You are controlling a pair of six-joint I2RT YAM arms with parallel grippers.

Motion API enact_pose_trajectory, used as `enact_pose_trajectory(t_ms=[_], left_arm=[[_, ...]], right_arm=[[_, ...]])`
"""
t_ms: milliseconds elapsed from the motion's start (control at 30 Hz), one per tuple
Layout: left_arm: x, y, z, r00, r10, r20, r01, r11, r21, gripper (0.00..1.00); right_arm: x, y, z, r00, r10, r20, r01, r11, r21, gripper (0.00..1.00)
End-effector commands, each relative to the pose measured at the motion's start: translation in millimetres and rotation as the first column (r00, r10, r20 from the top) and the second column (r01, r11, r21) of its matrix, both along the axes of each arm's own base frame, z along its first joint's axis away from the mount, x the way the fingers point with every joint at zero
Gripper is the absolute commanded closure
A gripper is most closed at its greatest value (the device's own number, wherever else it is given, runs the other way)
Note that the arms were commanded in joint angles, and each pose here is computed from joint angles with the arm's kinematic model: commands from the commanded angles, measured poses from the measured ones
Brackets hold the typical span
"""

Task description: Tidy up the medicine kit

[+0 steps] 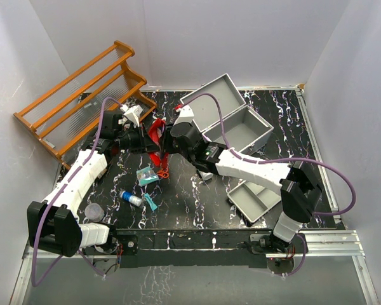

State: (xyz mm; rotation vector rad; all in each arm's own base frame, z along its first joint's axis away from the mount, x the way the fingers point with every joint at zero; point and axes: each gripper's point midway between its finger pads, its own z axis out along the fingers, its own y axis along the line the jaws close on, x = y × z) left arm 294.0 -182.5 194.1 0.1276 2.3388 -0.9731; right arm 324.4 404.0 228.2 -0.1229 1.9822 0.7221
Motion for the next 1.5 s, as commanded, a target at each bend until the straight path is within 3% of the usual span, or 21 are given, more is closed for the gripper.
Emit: enact_pose_trajectory(t_ms=[0, 300, 533, 1000, 1300, 1467], left_arm=[[-3.3, -4.9, 24.6, 0.997, -0.032, 0.069, 0.035, 0.999, -0.036, 1.0], [-3.6, -5.4, 23.8, 0.997, -0.034, 0.063, 0.036, 0.999, -0.038, 1.0], [-5.3, -6.9, 25.9, 0.997, -0.043, 0.06, 0.046, 0.998, -0.047, 1.0], [-4.4, -5.3, 23.8, 0.998, -0.035, 0.049, 0.037, 0.999, -0.036, 1.0], [-1.0, -2.4, 16.7, 1.0, -0.013, 0.015, 0.013, 1.0, -0.013, 1.0], [1.7, -1.2, 11.8, 1.0, 0.006, -0.004, -0.006, 1.0, -0.007, 1.0]], right_arm=[[4.9, -6.2, 35.9, 0.998, -0.045, 0.035, 0.044, 0.998, 0.037, 0.7], [9.8, -5.3, 33.3, 0.998, -0.053, 0.043, 0.053, 0.999, 0.008, 0.93], [9.3, 5.7, 23.9, 0.999, 0.001, 0.052, -0.001, 1.0, -0.006, 0.96], [0.1, 3.3, 40.4, 0.999, 0.013, 0.045, -0.015, 0.998, 0.057, 0.61], [-9.8, -14.6, 69.2, 0.998, -0.014, 0.057, 0.008, 0.994, 0.112, 0.53], [-16.6, -41.9, 62.8, 0.996, -0.086, 0.023, 0.083, 0.992, 0.097, 0.51]])
